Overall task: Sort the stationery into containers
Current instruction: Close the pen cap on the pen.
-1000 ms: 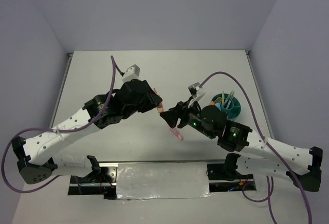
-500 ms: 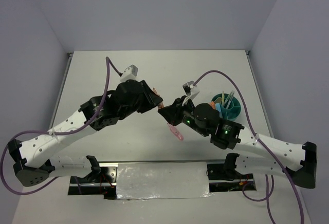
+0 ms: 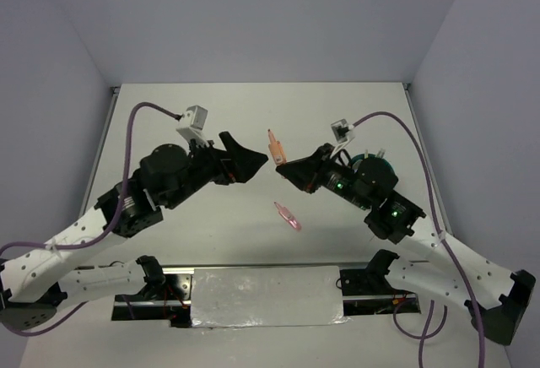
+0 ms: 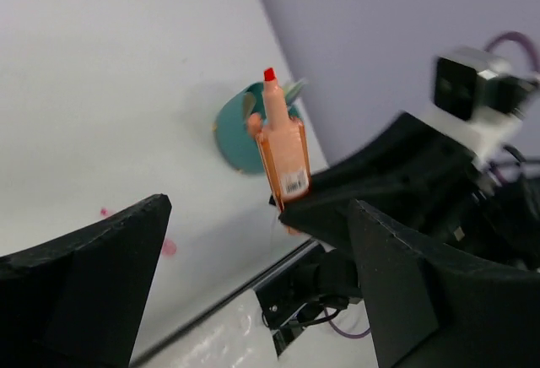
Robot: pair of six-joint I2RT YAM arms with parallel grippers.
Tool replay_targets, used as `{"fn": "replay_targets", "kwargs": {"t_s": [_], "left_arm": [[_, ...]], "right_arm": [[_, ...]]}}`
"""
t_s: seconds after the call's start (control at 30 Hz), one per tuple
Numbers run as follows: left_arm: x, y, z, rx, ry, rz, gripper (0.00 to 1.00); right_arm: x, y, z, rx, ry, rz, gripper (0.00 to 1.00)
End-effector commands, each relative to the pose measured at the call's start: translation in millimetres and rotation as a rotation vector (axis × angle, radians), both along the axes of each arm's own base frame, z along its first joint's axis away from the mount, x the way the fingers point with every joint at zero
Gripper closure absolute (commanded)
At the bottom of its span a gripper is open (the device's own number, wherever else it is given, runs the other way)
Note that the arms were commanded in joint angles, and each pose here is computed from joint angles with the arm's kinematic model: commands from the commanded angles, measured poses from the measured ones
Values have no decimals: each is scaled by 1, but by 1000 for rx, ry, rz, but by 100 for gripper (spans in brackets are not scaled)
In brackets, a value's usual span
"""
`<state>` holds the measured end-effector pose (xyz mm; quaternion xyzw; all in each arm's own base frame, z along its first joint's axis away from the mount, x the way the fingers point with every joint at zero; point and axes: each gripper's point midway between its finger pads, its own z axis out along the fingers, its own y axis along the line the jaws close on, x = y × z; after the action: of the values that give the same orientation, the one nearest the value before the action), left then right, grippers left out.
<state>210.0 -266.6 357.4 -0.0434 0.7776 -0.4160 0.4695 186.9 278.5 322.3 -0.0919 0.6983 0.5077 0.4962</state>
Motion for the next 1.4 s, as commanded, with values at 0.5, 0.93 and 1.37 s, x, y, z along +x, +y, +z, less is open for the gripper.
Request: {"fn": "replay_targets", "kwargs": {"t_s": [0.5,0.93,1.37], "left_arm": [[-60,-20,132,-272,-534,-387,27],[-59,-22,130,-284,-516,-388,42],[-45,-25,136,-255,-476,-349,100]], "right_arm": [[-92,1,101,247,-117,597,100],[-84,6,102,222,-144,573,100],[-84,6,72,158,-176,579,100]]}}
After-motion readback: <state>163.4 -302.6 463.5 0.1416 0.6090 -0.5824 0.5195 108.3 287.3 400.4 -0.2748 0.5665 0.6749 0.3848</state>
